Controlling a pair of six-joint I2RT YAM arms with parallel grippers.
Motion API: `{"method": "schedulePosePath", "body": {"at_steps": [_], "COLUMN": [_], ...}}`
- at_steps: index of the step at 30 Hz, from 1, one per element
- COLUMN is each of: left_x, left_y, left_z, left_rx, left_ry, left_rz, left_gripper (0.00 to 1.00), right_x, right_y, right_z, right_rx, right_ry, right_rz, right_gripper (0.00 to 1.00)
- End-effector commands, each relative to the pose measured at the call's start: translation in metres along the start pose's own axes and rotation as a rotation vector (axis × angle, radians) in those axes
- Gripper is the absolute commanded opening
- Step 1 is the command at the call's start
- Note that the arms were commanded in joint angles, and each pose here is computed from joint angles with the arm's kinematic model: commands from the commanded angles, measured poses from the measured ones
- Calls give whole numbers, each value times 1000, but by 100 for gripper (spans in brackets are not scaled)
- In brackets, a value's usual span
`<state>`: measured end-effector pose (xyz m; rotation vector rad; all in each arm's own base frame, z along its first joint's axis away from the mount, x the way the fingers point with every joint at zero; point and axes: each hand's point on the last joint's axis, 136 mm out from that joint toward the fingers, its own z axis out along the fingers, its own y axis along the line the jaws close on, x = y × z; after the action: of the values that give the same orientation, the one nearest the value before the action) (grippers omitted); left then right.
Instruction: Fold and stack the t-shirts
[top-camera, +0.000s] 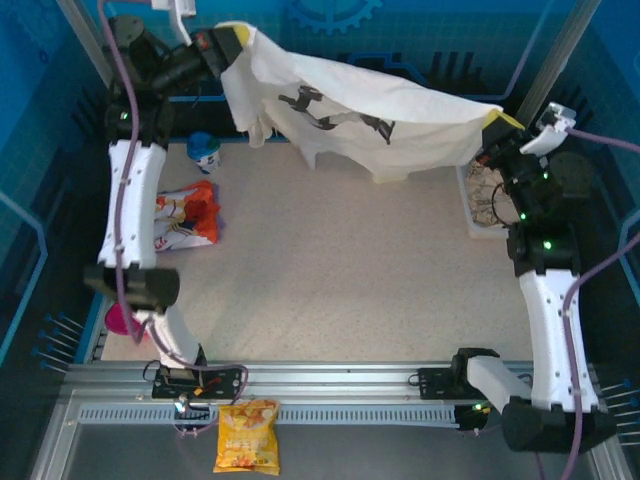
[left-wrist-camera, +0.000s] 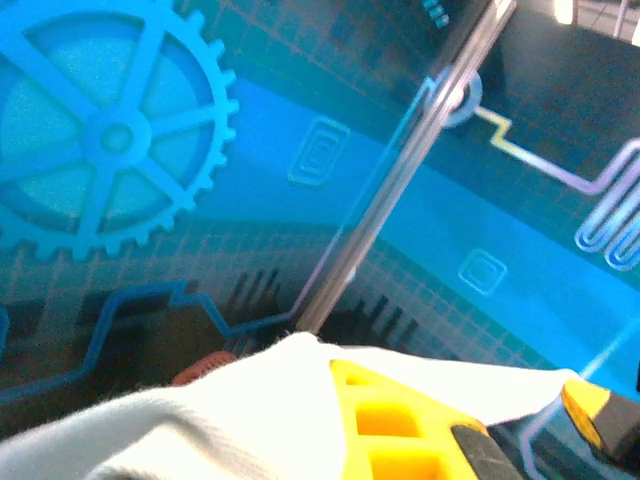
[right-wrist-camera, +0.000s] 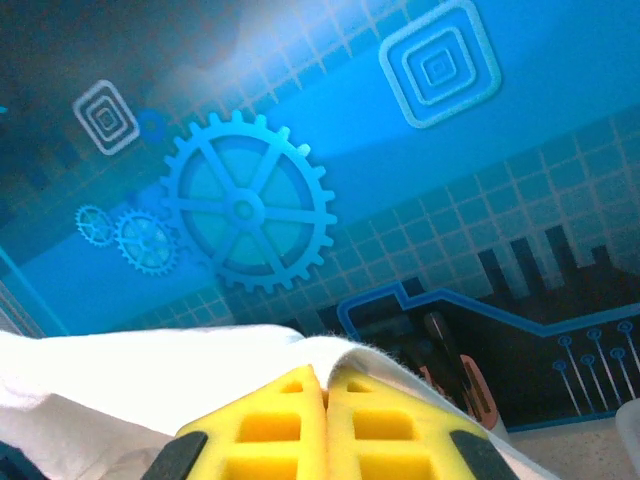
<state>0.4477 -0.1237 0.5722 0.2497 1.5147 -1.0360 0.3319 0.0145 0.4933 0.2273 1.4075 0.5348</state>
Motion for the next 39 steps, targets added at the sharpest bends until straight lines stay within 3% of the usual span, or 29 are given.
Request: {"method": "schedulePosePath", "body": {"at_steps": [1, 5, 9, 13, 18, 21, 26, 30, 39], "left_x": [-1, 60, 146, 228, 292, 316, 331, 349, 365], "left_y": [-57, -45, -22, -9, -9, -13, -12, -3, 12], "left_z": [-47, -81, -111, -148, -191, -214, -236, -236, -240], "left_rx": [28, -69, -133, -194, -286, -339, -458, -488, -575], "left_ry": [-82, -29, 78, 177, 248, 267, 262, 295, 354], "left_rz": [187, 164, 48, -78, -208, -267, -410, -531, -599], "left_gripper": [0, 0, 0, 0, 0, 0, 0, 0, 0], "right_x": [23, 73, 138, 187, 242, 271, 285, 298, 304], "right_y": [-4, -14, -38, -64, -87, -101, -111, -117, -123], "right_z": [-20, -38, -69, -110, -158, -188, -212, -215, -214], "right_rx": [26, 38, 104, 209, 360, 476, 610, 643, 658], "right_ry": [78, 255, 447, 565, 756, 883, 951, 995, 1003], "right_rz": [-19, 13, 44, 57, 167, 222, 309, 331, 339], "right_gripper": [0, 0, 0, 0, 0, 0, 0, 0, 0]}}
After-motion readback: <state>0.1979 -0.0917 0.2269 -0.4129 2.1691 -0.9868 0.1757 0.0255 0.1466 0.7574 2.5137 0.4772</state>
